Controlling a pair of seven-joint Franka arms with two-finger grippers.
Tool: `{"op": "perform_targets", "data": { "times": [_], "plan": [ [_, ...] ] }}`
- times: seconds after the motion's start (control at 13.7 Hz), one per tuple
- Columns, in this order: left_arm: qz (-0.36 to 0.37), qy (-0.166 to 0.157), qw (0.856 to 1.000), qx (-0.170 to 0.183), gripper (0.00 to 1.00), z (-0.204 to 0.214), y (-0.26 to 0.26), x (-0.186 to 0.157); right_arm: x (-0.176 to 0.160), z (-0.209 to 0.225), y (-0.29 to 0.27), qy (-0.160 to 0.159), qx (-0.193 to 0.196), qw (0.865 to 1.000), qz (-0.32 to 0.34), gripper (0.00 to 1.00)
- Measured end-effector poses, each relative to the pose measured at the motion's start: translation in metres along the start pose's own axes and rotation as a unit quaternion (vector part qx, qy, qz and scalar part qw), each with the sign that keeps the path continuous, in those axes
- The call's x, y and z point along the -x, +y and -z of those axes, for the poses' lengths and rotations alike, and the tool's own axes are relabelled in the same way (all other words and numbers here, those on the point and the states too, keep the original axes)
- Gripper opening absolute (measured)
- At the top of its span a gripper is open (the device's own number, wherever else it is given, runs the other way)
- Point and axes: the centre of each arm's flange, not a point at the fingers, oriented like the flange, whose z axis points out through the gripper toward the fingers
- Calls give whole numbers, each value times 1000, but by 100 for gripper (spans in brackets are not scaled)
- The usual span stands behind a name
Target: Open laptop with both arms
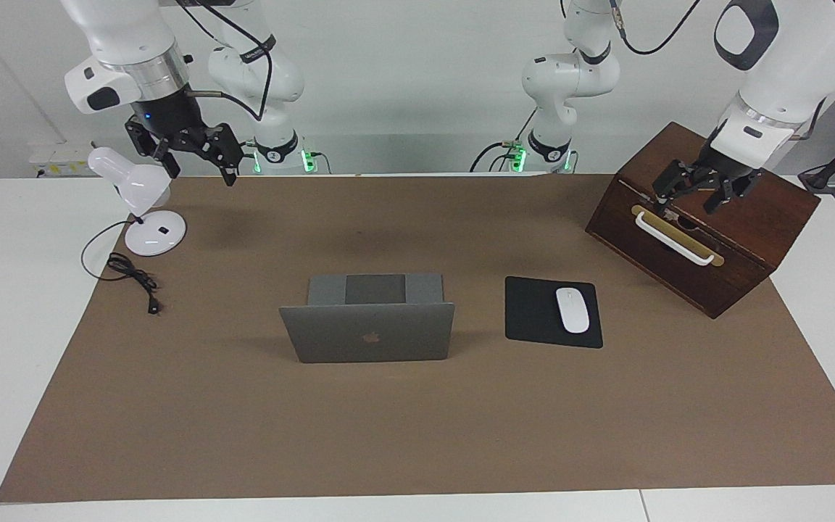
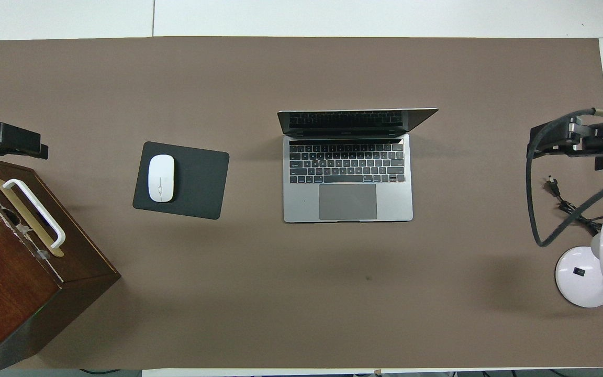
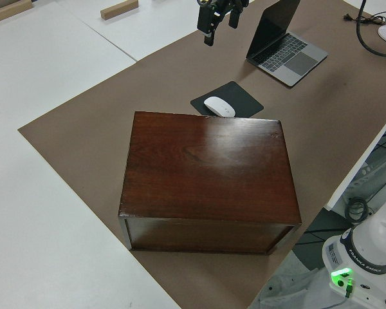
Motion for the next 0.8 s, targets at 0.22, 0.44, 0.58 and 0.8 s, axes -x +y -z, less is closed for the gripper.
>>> {"op": "perform_targets", "data": {
  "times": [0.22, 0.44, 0.58, 0.8],
  "plan": [
    [1, 0, 1000, 0, 100, 0, -1, 0, 0, 0, 0, 1, 0, 1000, 17, 100],
    [2, 0, 1000, 0, 100, 0, -2, 0, -2, -1, 3, 5, -1, 999, 32, 100],
    [2, 0, 1000, -1, 100, 0, -2, 0, -7, -3, 12, 9, -3, 999, 35, 100],
    [5, 0, 1000, -5, 100, 0, -6, 0, -17, -10, 32, 10, -3, 999, 45, 100]
  ]
}}
